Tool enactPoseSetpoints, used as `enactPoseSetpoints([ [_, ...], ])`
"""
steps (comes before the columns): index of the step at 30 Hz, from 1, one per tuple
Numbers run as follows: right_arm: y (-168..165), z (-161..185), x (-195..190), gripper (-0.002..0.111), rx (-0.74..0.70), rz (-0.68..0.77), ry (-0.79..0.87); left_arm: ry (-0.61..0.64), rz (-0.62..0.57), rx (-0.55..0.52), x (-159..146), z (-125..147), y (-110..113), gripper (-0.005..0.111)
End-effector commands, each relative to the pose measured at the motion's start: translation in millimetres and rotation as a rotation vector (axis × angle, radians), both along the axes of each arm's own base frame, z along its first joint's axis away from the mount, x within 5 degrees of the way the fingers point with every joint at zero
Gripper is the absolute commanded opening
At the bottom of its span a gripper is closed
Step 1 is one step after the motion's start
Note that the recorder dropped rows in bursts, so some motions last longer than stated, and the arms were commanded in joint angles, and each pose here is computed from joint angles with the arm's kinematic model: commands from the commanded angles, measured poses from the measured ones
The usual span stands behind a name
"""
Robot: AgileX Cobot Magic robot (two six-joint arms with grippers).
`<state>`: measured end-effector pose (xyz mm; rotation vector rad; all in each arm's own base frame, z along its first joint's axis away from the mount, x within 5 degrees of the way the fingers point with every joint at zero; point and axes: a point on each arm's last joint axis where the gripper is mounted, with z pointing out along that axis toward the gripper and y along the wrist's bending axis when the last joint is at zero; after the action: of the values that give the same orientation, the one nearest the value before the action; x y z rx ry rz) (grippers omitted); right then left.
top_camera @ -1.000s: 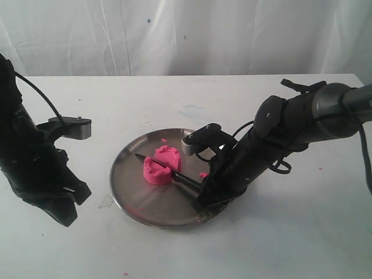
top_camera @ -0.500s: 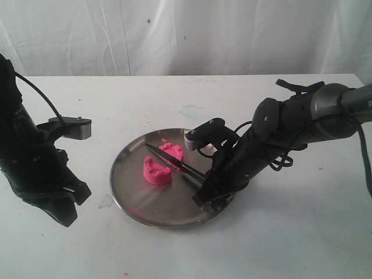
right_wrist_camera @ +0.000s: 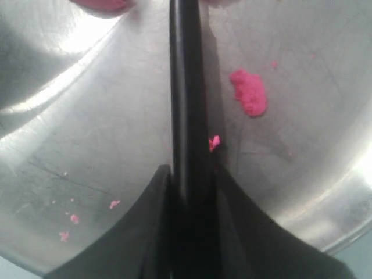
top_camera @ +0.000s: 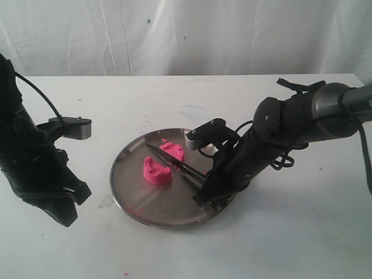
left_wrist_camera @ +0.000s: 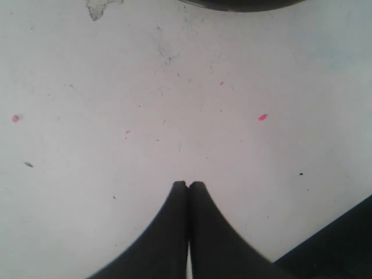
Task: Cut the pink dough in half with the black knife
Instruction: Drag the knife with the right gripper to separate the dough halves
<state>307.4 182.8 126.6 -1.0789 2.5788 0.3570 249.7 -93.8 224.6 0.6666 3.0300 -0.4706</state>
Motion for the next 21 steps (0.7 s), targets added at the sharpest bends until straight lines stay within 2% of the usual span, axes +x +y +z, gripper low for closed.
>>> enactPoseSetpoints([
  [1, -2, -8, -7, 0.0, -0.024, 0.026, 0.074, 0.003, -0.005, -0.016, -2, 4, -2, 0.0],
  [10, 1, -7, -11, 0.0, 0.005, 0.041, 0.108, -0.006, -0.001, -0.018, -1, 4, -2, 0.0],
  [15, 1, -6, -3, 0.0, 0.014, -0.006, 0.032, -0.006, -0.001, -0.018, -1, 4, -2, 0.0],
  [21, 0, -6, 0, 0.0, 0.012, -0.053, 0.016, -0.01, 0.0, -0.018, -1, 4, -2, 0.0],
])
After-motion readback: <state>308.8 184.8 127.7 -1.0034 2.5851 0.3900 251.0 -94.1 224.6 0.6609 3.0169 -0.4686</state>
